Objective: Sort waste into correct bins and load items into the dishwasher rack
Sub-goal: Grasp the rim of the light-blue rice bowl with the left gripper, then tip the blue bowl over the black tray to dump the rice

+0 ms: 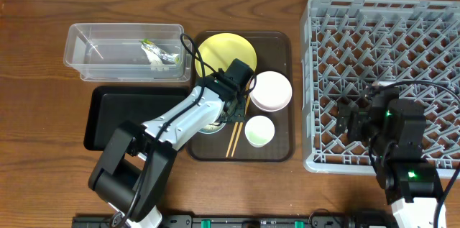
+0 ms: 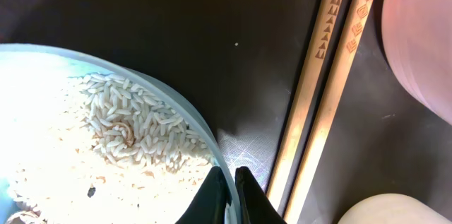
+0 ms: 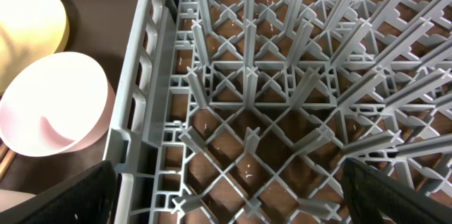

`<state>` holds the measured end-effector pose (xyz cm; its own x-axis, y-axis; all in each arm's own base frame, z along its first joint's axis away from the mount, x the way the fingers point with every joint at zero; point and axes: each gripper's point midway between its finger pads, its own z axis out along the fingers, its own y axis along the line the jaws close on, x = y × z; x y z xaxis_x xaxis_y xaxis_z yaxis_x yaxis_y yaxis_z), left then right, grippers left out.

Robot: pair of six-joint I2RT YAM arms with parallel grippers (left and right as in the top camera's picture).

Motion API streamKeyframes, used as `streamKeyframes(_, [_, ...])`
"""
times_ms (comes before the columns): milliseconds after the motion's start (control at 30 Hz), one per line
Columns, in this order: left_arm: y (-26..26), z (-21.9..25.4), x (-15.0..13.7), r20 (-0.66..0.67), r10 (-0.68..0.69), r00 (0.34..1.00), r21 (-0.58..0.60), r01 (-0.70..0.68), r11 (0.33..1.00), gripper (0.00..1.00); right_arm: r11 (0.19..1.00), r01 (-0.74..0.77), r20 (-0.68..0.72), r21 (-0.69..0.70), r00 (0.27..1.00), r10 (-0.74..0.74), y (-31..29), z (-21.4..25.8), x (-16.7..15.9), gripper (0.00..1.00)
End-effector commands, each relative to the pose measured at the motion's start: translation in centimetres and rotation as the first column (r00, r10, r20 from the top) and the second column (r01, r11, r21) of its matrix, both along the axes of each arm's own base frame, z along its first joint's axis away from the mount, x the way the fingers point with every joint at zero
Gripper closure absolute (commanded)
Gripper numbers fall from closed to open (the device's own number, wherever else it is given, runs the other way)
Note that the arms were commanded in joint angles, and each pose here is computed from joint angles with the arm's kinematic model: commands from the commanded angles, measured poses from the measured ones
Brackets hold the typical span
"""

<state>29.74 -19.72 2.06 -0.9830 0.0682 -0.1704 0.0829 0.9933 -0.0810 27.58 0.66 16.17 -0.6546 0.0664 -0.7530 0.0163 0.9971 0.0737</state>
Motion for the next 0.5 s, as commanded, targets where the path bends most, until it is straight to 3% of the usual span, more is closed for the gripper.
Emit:
streamKeyframes(0, [0.0,0.0,-0.8,-0.028,-0.005,1.0,-0.003,0.005,1.0,0.94,1.0,-0.015,0.017,0.015,1.0,0.015,0.6,0.8,0.2,0.01])
streamKeyframes(467, [2.4,11.6,-0.2,0.195,-0.036,0.98,-0.164,0.069,0.984,0.94,1.0,-0.015,0.017,0.015,1.0,0.015,0.6,0.8,0.2,0.01])
